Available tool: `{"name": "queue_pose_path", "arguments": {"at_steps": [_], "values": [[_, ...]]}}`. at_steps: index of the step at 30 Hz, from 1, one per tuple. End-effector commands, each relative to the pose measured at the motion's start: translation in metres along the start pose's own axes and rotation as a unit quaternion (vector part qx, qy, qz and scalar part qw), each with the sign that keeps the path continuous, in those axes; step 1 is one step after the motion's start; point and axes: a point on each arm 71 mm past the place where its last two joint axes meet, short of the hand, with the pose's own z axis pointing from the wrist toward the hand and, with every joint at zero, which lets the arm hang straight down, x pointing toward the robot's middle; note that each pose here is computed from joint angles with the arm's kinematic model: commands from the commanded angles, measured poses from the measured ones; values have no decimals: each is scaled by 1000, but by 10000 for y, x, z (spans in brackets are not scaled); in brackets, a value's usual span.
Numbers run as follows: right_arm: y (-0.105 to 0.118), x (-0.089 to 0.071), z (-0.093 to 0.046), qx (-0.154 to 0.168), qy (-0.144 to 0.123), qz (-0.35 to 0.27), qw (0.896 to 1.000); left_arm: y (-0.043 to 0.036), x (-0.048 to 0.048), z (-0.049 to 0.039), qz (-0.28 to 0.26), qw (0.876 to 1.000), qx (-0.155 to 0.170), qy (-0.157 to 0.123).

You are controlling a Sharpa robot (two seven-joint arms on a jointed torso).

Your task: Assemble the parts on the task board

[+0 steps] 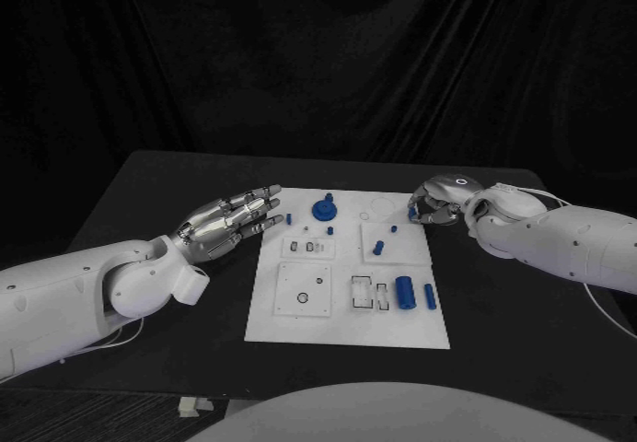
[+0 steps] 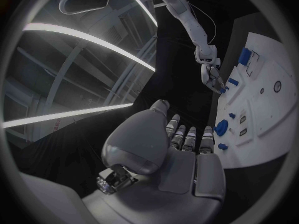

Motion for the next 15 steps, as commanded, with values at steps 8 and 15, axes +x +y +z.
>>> {"name": "queue_pose_path", "arguments": {"at_steps": [8, 15], "values": [[1, -4, -26, 5, -11, 0, 1000, 0, 21, 3, -6, 1000, 6, 8], [61, -104, -75, -10, -44, 4, 999, -1, 9, -6, -5, 1000, 6, 7]]}}
